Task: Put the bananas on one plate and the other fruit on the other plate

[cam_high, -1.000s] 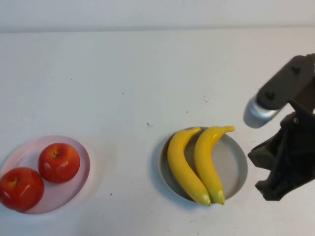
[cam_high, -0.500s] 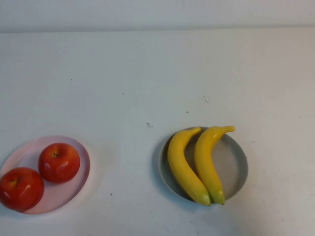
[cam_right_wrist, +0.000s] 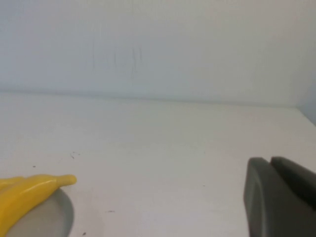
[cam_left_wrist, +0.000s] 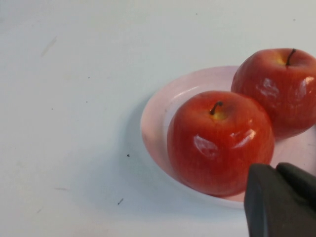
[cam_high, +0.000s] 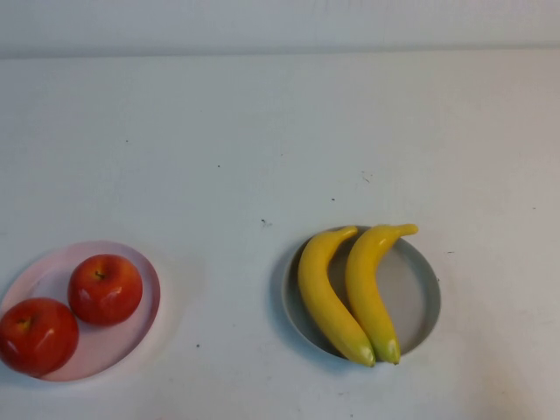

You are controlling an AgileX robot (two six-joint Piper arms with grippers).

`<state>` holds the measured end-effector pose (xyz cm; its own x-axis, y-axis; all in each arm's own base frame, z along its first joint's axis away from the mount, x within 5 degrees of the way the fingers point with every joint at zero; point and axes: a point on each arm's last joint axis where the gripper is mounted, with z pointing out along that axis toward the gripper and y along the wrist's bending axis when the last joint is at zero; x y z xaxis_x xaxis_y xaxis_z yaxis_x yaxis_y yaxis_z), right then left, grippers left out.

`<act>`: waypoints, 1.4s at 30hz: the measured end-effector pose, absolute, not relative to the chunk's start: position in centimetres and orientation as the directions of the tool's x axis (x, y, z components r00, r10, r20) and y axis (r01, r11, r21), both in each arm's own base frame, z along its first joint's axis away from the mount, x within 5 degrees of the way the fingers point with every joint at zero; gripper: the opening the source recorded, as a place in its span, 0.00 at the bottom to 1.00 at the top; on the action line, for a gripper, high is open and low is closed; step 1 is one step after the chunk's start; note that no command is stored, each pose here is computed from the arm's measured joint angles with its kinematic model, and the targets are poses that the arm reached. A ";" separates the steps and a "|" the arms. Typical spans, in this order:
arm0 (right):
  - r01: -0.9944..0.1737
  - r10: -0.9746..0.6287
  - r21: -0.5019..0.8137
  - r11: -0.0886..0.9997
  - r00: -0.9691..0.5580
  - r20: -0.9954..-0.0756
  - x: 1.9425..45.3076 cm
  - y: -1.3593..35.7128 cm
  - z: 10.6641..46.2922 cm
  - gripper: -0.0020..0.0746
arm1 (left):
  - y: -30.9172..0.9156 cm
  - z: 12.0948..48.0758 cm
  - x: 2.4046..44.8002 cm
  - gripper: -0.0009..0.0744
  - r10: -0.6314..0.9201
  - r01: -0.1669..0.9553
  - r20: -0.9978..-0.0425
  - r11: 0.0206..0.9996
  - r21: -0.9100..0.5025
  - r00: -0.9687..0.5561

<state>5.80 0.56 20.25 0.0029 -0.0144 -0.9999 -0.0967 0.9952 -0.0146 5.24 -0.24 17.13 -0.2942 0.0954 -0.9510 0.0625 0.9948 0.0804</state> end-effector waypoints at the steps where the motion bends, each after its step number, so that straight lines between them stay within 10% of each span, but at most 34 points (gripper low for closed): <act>1: -0.097 -0.014 -0.015 0.995 0.011 -1.000 5.7 0.6 20.1 0.01 | -0.2 17.1 5.2 0.01 0.095 0.063 -0.951 0.995 0.080 -0.294; 42: -0.167 -0.095 -0.053 0.985 -0.254 -0.963 5.2 1.0 17.5 0.01 | -0.2 17.1 5.2 0.01 0.095 0.063 -0.951 0.995 0.080 -0.294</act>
<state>5.23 1.02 17.46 -0.2535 -0.0949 -0.9627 -0.1665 0.9846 -0.0532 5.24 -0.24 17.13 -0.2942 0.0954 -0.9510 0.0625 0.9948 0.0804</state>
